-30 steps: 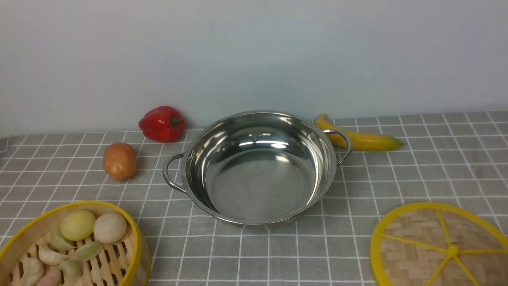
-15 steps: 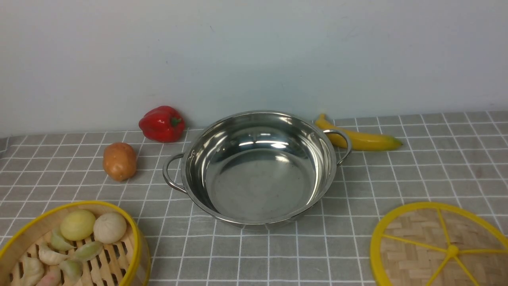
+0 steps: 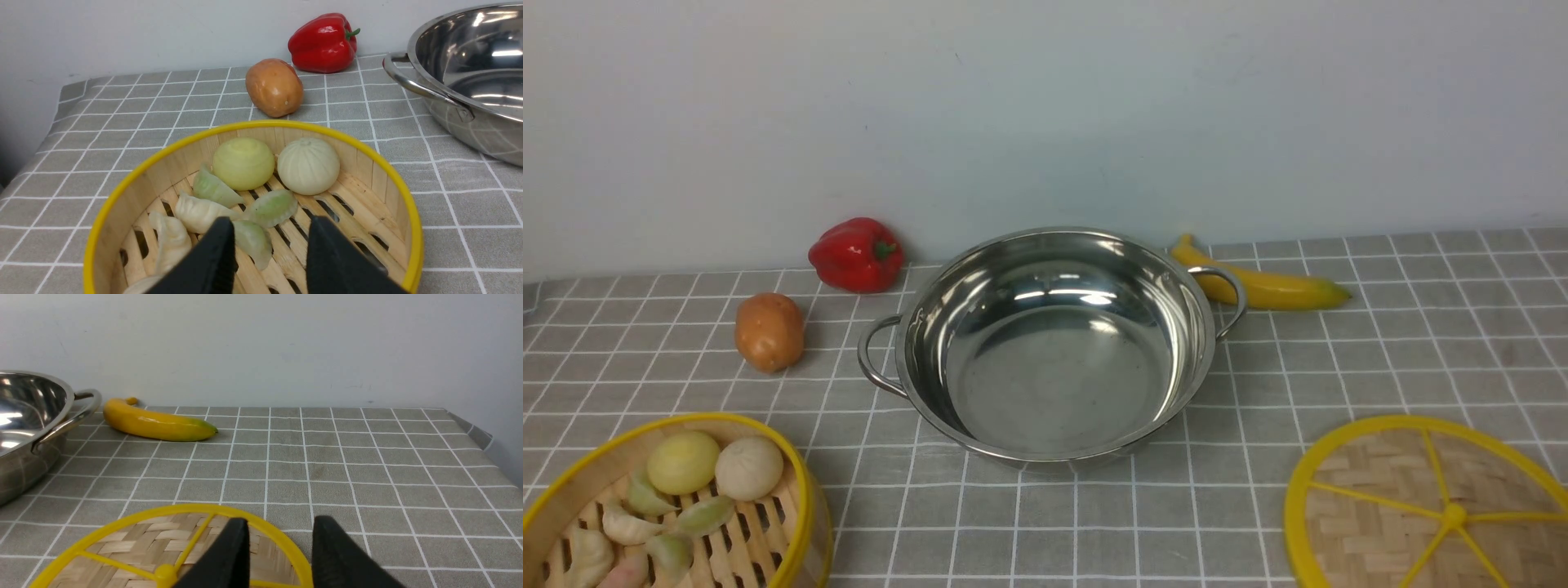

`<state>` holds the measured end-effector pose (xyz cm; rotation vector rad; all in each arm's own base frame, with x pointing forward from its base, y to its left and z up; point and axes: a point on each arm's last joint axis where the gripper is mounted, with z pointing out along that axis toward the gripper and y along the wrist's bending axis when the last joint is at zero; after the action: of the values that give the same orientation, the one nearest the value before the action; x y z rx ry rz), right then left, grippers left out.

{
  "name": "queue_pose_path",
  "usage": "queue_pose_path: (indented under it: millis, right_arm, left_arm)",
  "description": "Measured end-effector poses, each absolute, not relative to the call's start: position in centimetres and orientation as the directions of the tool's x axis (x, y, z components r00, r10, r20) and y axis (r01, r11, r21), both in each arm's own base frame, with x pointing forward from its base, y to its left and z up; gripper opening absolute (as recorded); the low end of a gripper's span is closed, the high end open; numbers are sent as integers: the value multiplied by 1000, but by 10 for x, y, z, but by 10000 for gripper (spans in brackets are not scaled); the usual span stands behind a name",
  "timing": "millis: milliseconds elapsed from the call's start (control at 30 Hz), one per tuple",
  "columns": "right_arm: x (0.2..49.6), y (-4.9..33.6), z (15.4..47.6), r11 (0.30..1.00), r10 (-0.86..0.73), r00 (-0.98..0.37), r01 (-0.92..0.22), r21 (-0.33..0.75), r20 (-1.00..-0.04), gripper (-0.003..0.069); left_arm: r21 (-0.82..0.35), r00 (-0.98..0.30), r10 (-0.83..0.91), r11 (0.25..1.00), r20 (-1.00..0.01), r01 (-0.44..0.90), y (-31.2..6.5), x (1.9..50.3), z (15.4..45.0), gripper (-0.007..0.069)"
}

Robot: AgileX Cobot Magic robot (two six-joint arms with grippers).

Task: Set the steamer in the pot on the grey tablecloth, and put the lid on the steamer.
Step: 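Grasp the rim of the steamer basket holding the buns with the left gripper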

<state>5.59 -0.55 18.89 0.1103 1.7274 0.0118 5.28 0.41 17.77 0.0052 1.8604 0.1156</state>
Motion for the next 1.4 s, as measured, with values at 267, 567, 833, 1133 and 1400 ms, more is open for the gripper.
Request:
queue_pose_path:
  millis: [267,567,833,1133,1400]
  right_arm:
    - [56,-5,189,995,80,-155,67,71,-985,243]
    - [56,-5,189,995,80,-155,67,71,-985,243]
    - [56,-5,189,995,80,-155,67,71,-985,243]
    - [56,-5,189,995,80,-155,67,71,-985,243]
    - [56,-5,189,995,80,-155,67,71,-985,243]
  left_arm:
    - [130,-256,112,990,-960,-56,5,54,181,243]
    - [-306,-28,-308,950,-951,-62,2,57,199,243]
    - [-513,66,-511,858,-857,-24,2,56,214,243]
    - [-357,-121,-344,928,-931,110,-18,32,292,243]
    - [-144,-528,21,952,-849,270,-30,47,320,243]
